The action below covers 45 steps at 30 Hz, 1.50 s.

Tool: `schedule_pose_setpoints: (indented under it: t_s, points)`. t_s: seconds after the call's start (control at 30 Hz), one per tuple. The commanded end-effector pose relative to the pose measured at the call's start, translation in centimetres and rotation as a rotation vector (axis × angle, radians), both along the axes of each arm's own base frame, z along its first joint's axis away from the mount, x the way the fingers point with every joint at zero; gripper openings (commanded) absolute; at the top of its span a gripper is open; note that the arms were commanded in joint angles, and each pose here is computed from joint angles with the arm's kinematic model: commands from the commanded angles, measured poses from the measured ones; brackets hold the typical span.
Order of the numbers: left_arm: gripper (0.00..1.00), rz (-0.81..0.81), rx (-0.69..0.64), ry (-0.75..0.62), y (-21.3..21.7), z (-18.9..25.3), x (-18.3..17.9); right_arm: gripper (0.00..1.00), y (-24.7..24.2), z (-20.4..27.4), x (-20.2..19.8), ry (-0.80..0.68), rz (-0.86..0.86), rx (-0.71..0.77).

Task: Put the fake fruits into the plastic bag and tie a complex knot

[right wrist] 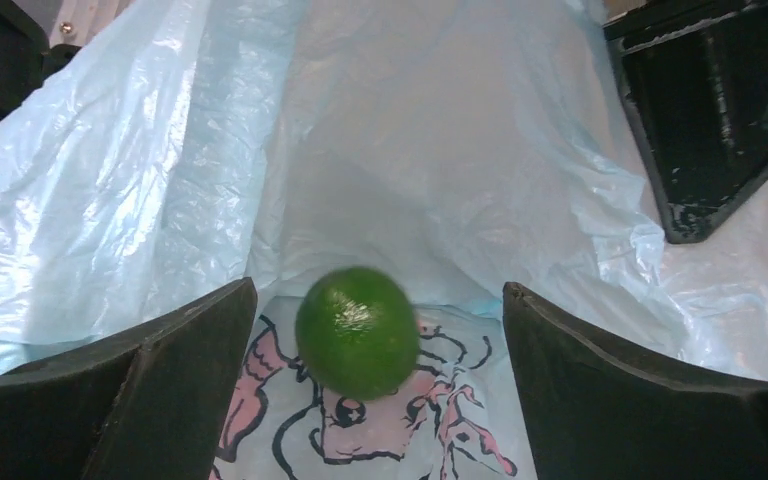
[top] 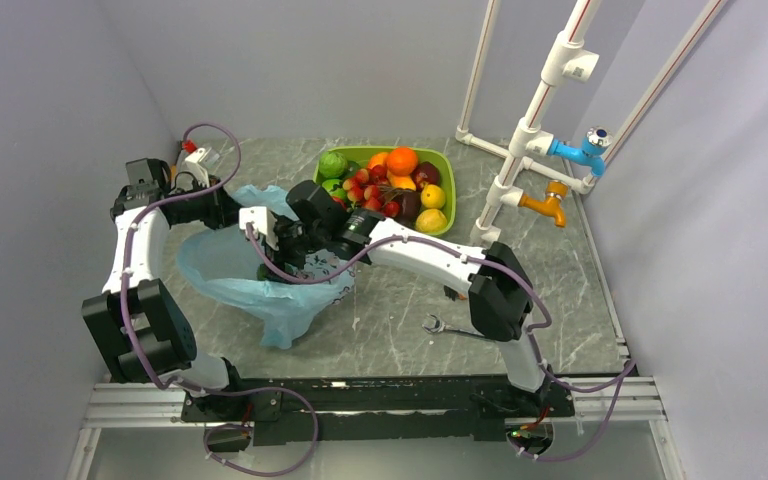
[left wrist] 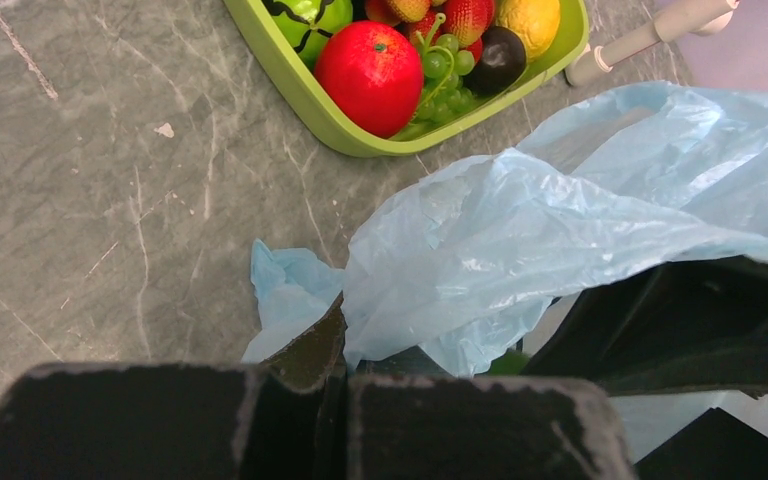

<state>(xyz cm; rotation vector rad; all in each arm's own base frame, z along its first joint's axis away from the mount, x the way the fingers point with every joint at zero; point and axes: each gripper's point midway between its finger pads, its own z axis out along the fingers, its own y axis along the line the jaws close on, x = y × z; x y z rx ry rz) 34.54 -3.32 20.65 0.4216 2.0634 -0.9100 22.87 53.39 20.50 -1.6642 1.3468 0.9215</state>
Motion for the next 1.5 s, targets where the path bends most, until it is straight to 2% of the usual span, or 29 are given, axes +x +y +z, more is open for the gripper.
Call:
schedule_pose_setpoints:
  t_s: [0.0,0.17,0.3,0.4,0.47,0.73,0.87,1.03,1.17,1.47]
  points:
    - [0.00,-0.021,-0.011,-0.031,-0.1,0.6,0.4,0.99,0.3,7.4,0.7,-0.076,-0.016,0.141]
    - [0.00,-0.023,0.001,-0.031,0.1,0.5,0.4,0.99,-0.6,14.9,1.5,-0.045,-0.042,0.266]
    - [0.00,-0.026,0.008,-0.029,0.1,0.3,0.4,0.97,-4.2,20.7,3.6,0.004,-0.102,0.380]
    - [0.00,-0.027,0.014,-0.029,0.2,0.2,0.4,0.96,-7.7,22.1,5.9,0.047,-0.176,0.405]
    - [0.00,-0.027,0.013,-0.030,0.2,0.4,0.5,0.96,-10.4,21.6,8.1,0.056,-0.253,0.384]
    - [0.00,-0.022,0.014,-0.028,0.4,0.5,0.8,0.93,-19.9,11.1,18.1,0.062,-0.667,0.105]
    - [0.00,-0.024,0.014,-0.022,0.4,0.4,0.8,0.95,-21.9,8.2,22.4,0.108,-0.788,0.056]
    - [0.00,-0.026,0.016,-0.010,0.5,0.0,1.1,0.98,-18.9,5.6,26.4,0.156,-0.793,0.081]
    - [0.00,-0.023,0.020,-0.014,0.7,0.1,1.5,1.00,-15.8,4.6,29.3,0.191,-0.802,0.158]
    - [0.00,-0.036,0.037,-0.006,0.7,-0.4,0.8,1.00,-12.5,2.1,31.9,0.201,-0.793,0.252]
